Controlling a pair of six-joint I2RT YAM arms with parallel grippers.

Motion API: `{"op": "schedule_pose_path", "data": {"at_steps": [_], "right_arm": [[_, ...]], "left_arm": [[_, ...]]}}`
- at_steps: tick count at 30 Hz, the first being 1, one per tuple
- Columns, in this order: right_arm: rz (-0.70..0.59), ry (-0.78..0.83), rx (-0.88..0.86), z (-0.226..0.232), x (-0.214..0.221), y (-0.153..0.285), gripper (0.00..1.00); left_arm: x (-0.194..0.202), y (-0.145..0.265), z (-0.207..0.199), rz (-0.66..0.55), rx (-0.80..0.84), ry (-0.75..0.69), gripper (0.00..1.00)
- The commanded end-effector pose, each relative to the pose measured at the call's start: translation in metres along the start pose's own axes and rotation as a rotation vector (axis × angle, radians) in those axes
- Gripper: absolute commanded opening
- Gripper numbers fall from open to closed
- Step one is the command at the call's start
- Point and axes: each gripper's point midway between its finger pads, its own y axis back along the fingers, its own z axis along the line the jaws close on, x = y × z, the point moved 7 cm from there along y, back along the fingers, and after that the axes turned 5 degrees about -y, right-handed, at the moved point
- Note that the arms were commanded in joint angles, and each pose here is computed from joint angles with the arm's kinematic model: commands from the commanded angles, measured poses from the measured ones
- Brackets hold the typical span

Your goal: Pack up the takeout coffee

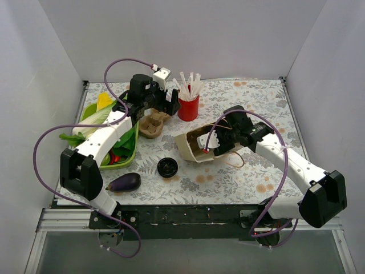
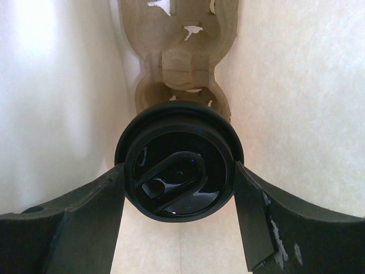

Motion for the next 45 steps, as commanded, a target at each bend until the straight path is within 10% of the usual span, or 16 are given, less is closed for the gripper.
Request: {"op": "schedule_pose_path", "data": {"at_steps": [1,45], "right_arm": [[-0.074,0.049,0.062,-0.011,-0.007,0.005,0.01],[-0.096,0.043,0.073,-0.032,0.012,-0.036,0.01]], "left_arm": [[-0.002,0.0,0.003,-0.005,0.002,0.002,0.97],[0.04,-0.041,0.02,0.232,0.016,0.043,0.92]]}}
